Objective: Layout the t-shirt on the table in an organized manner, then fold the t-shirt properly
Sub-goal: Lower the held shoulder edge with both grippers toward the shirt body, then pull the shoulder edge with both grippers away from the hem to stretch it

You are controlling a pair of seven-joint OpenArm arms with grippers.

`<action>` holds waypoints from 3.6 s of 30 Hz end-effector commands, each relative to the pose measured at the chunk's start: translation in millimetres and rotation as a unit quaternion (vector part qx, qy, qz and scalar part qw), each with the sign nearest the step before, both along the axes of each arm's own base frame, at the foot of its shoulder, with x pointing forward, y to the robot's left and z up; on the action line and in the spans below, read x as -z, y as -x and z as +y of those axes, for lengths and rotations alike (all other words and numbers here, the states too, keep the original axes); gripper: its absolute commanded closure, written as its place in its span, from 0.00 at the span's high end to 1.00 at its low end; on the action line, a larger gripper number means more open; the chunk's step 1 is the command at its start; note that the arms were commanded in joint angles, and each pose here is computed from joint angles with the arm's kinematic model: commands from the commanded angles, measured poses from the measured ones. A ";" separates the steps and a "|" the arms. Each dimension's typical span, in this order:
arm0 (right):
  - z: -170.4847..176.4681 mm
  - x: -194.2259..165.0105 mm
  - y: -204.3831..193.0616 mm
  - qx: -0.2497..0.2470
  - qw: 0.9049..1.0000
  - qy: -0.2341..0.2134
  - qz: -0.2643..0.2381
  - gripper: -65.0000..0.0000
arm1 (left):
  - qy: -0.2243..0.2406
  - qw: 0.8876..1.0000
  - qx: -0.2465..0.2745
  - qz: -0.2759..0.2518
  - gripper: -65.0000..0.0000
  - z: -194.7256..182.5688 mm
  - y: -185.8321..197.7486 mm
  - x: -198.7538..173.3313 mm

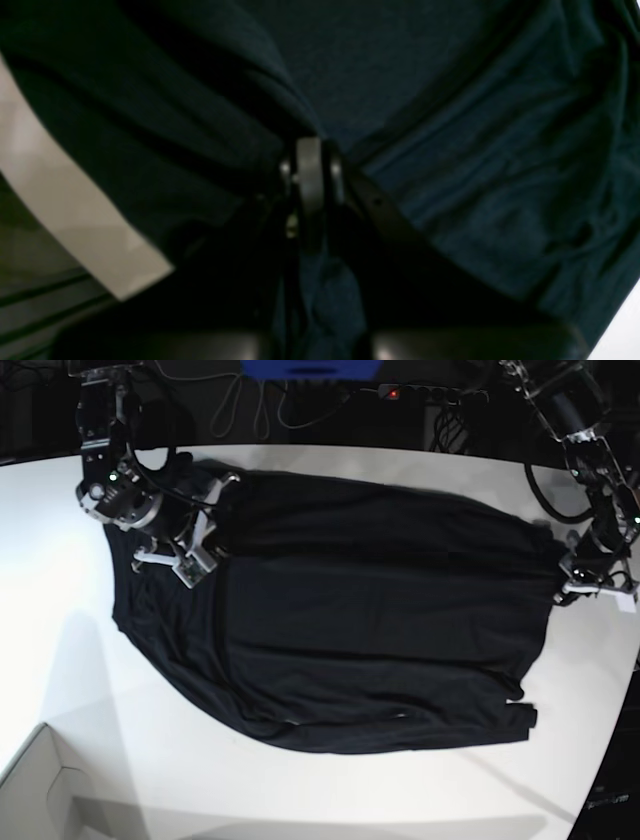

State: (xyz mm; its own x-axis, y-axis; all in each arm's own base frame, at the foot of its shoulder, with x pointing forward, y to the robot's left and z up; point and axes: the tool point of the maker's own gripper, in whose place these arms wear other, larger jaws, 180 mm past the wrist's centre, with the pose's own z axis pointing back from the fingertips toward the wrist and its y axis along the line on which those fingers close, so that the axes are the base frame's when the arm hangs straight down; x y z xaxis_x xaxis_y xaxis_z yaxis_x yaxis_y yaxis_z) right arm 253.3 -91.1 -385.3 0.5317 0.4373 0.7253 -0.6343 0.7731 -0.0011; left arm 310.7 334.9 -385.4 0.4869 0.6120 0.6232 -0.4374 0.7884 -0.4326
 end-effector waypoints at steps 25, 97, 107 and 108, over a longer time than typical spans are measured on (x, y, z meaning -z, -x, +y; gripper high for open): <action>11.3 -1.2 -16.5 0.011 0.999 -0.031 -0.008 0.00 | -0.029 0.998 -0.004 -0.052 0.00 17.2 -25.9 -37.3; -96.7 -0.7 82.1 0.207 0.978 0.015 0.033 0.57 | 0.000 0.999 0.025 0.046 0.71 -17.5 38.2 32.4; -95.8 1.6 85.7 0.207 0.977 0.016 0.040 0.57 | 0.026 0.997 0.019 0.063 0.71 -29.7 42.9 52.4; -95.3 3.2 88.2 0.207 0.977 0.016 0.044 0.57 | 0.032 0.997 0.017 0.071 0.71 -30.1 46.5 58.7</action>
State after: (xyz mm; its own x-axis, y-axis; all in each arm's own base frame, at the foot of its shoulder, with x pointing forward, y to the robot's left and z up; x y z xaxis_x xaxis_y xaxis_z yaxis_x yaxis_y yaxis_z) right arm 163.4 -186.9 -394.0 0.7433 0.1958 0.6397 -0.2634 0.9646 0.0107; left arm 281.1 310.9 -426.6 0.5249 0.6243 0.5786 -0.4417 0.7808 -0.4418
